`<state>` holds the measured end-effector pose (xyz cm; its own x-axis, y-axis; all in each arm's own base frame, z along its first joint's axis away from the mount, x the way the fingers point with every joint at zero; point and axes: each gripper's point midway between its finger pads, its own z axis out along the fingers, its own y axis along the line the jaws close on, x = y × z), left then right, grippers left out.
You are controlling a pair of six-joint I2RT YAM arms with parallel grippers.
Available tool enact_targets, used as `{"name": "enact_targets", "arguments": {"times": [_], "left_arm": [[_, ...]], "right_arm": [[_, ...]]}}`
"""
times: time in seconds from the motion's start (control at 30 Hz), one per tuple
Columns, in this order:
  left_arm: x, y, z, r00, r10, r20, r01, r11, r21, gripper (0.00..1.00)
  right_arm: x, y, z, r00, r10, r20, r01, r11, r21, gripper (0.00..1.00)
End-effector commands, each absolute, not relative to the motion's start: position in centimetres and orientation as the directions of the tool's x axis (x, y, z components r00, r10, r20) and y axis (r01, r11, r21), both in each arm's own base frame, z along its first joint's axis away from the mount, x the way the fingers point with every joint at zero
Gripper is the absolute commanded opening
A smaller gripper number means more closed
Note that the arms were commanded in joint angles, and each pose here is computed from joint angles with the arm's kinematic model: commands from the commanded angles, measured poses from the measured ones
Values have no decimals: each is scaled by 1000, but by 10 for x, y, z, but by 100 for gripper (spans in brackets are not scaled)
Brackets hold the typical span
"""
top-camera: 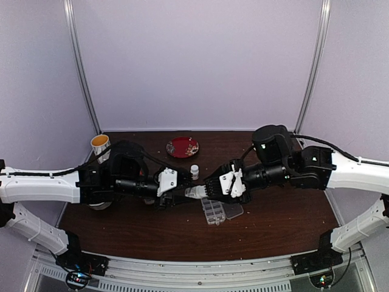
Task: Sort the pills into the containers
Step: Screw the lid of the pill bottle onto the pill bottle.
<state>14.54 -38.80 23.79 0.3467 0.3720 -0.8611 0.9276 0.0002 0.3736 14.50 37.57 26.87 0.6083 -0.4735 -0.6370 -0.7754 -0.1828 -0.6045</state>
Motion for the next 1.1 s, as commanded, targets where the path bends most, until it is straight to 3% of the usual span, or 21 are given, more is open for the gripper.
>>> {"name": "enact_targets", "arguments": {"times": [0.0, 0.1, 0.23, 0.47, 0.73, 1.07], "left_arm": [[142, -393, 268, 372, 295, -880, 919, 14, 394, 0], [142, -393, 268, 371, 294, -881, 920, 14, 392, 0], [141, -393, 269, 371, 292, -882, 920, 14, 391, 0], [141, -393, 269, 367, 291, -883, 921, 17, 389, 0], [140, -392, 270, 365, 285, -886, 923, 15, 385, 0], [140, -391, 271, 369, 280, -886, 920, 23, 391, 0]], "right_arm": [[147, 381, 276, 623, -476, -621, -758, -173, -629, 46], [146, 382, 275, 625, -475, -620, -757, -174, -629, 46], [146, 383, 279, 624, -469, -625, -757, -164, -632, 37], [147, 384, 276, 629, -477, -614, -752, -171, -637, 43], [145, 387, 276, 628, -474, -617, -754, -175, -633, 41], [147, 392, 281, 555, -488, -673, -808, -125, -575, 13]]}}
